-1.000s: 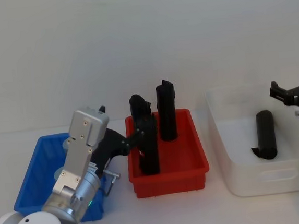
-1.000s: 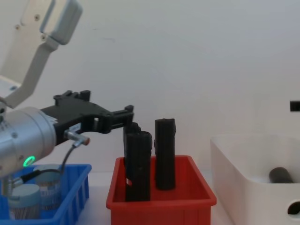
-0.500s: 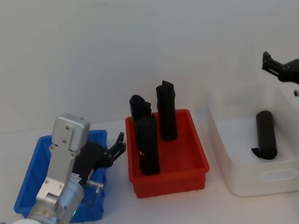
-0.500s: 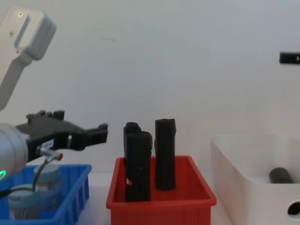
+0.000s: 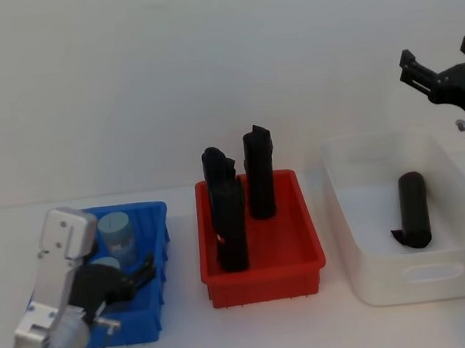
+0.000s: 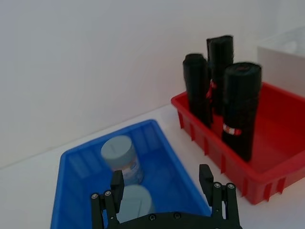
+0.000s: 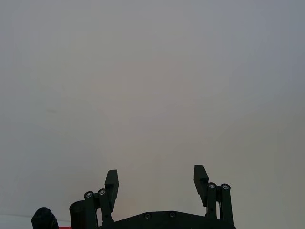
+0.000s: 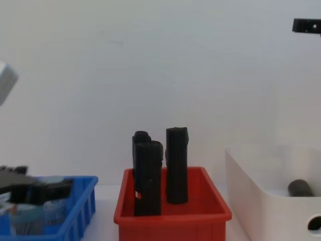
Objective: Pick the cotton swabs from the blue box and place them into the white box.
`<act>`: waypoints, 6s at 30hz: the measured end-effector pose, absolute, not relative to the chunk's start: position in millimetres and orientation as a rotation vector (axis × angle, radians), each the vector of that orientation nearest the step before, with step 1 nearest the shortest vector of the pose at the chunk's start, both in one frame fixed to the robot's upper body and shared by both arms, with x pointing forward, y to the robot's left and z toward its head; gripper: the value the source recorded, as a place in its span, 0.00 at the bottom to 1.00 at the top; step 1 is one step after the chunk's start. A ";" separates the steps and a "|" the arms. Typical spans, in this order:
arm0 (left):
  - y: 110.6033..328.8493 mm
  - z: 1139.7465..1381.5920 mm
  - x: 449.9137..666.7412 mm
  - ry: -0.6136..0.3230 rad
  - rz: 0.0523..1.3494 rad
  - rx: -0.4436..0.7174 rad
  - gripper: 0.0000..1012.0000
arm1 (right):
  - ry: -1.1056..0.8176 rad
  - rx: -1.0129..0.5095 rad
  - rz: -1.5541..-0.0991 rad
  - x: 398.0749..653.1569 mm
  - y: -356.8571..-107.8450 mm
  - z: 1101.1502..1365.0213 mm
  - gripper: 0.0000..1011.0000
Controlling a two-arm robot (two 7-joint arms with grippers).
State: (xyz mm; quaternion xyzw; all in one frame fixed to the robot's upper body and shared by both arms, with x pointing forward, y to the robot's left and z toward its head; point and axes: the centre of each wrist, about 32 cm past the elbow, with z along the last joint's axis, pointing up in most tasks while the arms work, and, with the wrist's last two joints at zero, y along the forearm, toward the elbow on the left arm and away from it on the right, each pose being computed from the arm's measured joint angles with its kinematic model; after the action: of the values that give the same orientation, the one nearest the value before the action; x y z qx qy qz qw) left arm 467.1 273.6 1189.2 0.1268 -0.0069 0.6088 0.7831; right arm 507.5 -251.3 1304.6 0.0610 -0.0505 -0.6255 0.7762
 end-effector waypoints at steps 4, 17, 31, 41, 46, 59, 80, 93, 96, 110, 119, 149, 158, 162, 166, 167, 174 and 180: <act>288.2 1186.3 462.4 0.016 1.337 0.301 0.99 | -0.117 0.144 -1.345 505.7 -250.6 1307.1 0.99; 324.8 1185.2 451.2 0.074 1.378 0.361 0.99 | -0.130 0.165 -1.330 502.7 -249.4 1311.3 0.99; 337.3 1181.0 461.2 0.078 1.318 0.329 0.99 | -0.135 0.173 -1.324 501.5 -248.9 1312.8 0.99; 339.5 1179.8 472.6 0.067 1.271 0.304 0.99 | -0.136 0.175 -1.323 501.2 -248.8 1313.2 0.99; 339.7 1178.6 477.5 0.064 1.254 0.297 0.99 | -0.136 0.176 -1.323 501.2 -248.7 1313.4 0.99; 337.6 1169.9 492.1 0.068 1.211 0.278 0.99 | -0.137 0.176 -1.323 501.0 -248.7 1313.6 0.99; 339.9 1161.2 502.9 0.099 1.208 0.305 0.99 | -0.137 0.176 -1.323 501.1 -248.7 1313.5 0.99; 343.7 1154.9 505.7 0.126 1.216 0.320 0.99 | -0.137 0.176 -1.323 501.1 -248.7 1313.6 0.99; 344.1 1153.7 506.0 0.130 1.219 0.321 0.99 | -0.137 0.176 -1.323 501.1 -248.7 1313.6 0.99; 345.8 1150.1 505.7 0.146 1.241 0.331 0.91 | -0.137 0.176 -1.323 501.1 -248.7 1313.5 0.99; 346.3 1149.2 505.6 0.150 1.247 0.333 0.67 | -0.137 0.176 -1.323 501.1 -248.7 1313.5 0.99; 331.2 1182.6 503.2 0.000 1.237 0.282 0.66 | -0.137 0.176 -1.322 501.1 -248.7 1313.5 0.99; 320.9 1208.7 498.7 -0.117 1.221 0.225 0.66 | -0.134 0.172 -1.321 501.6 -248.9 1312.4 0.99; 314.4 1223.2 496.3 -0.183 1.205 0.187 0.66 | -0.129 0.154 -1.305 502.5 -248.5 1309.7 0.99; 308.1 1235.8 495.7 -0.239 1.186 0.151 0.66 | -0.124 0.131 -1.270 503.4 -247.6 1306.7 0.99; 306.7 1238.2 495.8 -0.252 1.181 0.144 0.66 | -0.124 0.127 -1.263 503.6 -247.5 1306.2 0.99; 291.8 1258.8 498.7 -0.345 1.117 0.077 0.66 | -0.120 0.088 -1.187 505.4 -245.5 1301.5 0.99; 272.7 1277.1 504.8 -0.435 1.035 0.005 0.66 | -0.122 0.049 -1.102 508.4 -242.8 1297.8 0.99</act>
State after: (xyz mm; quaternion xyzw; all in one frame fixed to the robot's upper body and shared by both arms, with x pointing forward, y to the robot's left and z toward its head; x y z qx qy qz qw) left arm 504.8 272.7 1277.1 0.0023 -0.2062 0.4905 0.8467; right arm 508.4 -242.8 1297.8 0.0231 -0.0577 -0.5232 0.8499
